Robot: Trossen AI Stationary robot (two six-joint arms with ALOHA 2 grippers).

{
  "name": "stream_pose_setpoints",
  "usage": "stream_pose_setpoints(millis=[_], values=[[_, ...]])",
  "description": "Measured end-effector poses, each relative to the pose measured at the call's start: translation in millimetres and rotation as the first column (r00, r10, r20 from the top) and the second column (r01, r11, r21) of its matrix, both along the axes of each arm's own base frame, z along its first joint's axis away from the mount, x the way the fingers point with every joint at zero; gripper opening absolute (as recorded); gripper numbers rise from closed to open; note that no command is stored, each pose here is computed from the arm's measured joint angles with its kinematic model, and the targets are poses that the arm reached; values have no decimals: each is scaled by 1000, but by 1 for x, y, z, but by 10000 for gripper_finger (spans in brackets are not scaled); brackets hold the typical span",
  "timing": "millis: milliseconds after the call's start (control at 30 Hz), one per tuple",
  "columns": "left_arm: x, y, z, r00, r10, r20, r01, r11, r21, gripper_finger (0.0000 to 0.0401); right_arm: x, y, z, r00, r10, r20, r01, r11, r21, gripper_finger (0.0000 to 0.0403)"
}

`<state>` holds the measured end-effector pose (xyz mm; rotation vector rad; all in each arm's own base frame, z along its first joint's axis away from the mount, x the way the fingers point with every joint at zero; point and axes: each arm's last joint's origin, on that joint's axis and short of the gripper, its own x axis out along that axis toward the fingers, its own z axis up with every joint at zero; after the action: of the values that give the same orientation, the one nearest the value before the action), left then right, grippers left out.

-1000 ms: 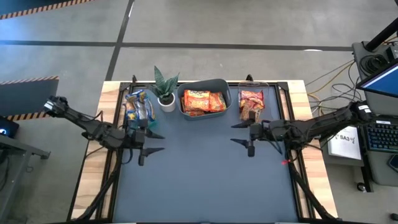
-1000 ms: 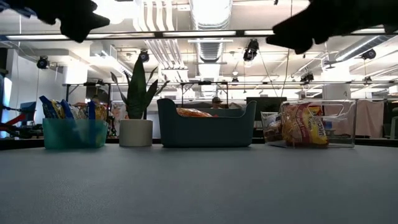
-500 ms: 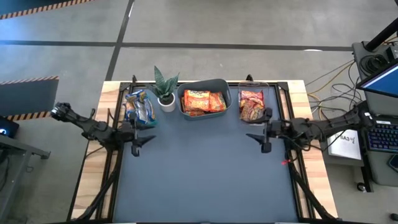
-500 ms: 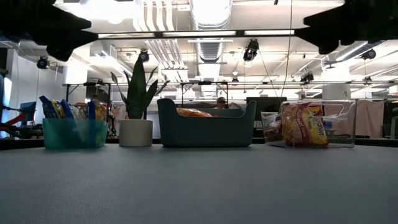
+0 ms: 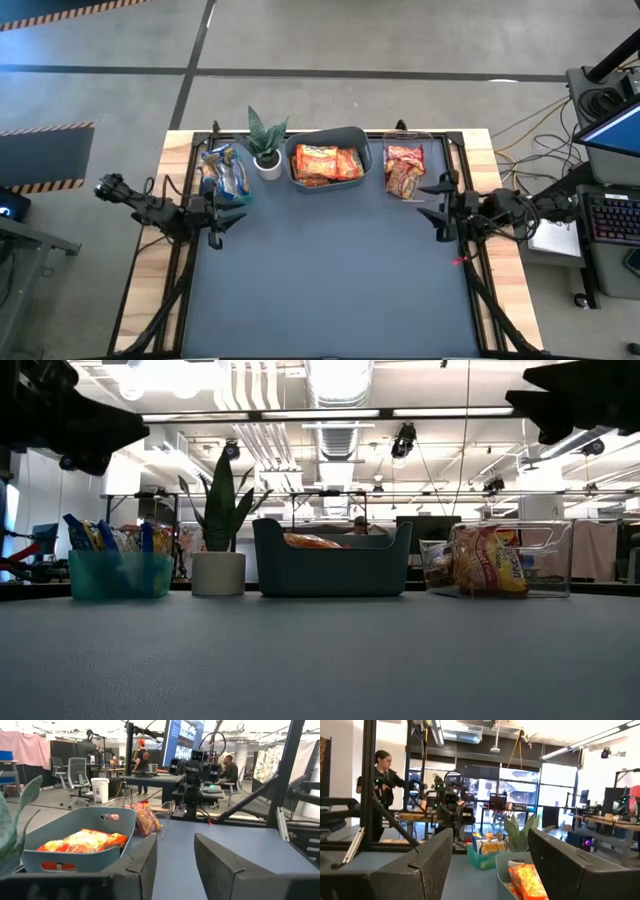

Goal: Sort Maruchan noodles
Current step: Return to Home Position

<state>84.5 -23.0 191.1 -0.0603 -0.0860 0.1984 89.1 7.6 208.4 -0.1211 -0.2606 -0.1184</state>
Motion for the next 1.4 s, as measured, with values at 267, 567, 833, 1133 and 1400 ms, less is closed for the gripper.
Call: stream_pose_setpoints(millis=[267,567,833,1133,1400], values=[[4,-2,-16,1000,-6,5,6,1000,-15,70,4,1,-16,1000,5,-19,-5,1000,9,237],[3,4,-17,976,215,-25,-215,977,6,42,5,0,-21,998,-34,-60,32,999,-33,235],[3,5,-15,969,245,-31,-244,969,34,41,6,-5,-29,967,-211,-145,222,973,60,237],[3,4,-15,970,239,-34,-238,971,37,41,7,-5,-31,964,-212,-160,223,973,51,246],[3,4,-15,970,239,-34,-238,971,37,41,7,-5,-31,964,-213,-162,223,974,49,243]])
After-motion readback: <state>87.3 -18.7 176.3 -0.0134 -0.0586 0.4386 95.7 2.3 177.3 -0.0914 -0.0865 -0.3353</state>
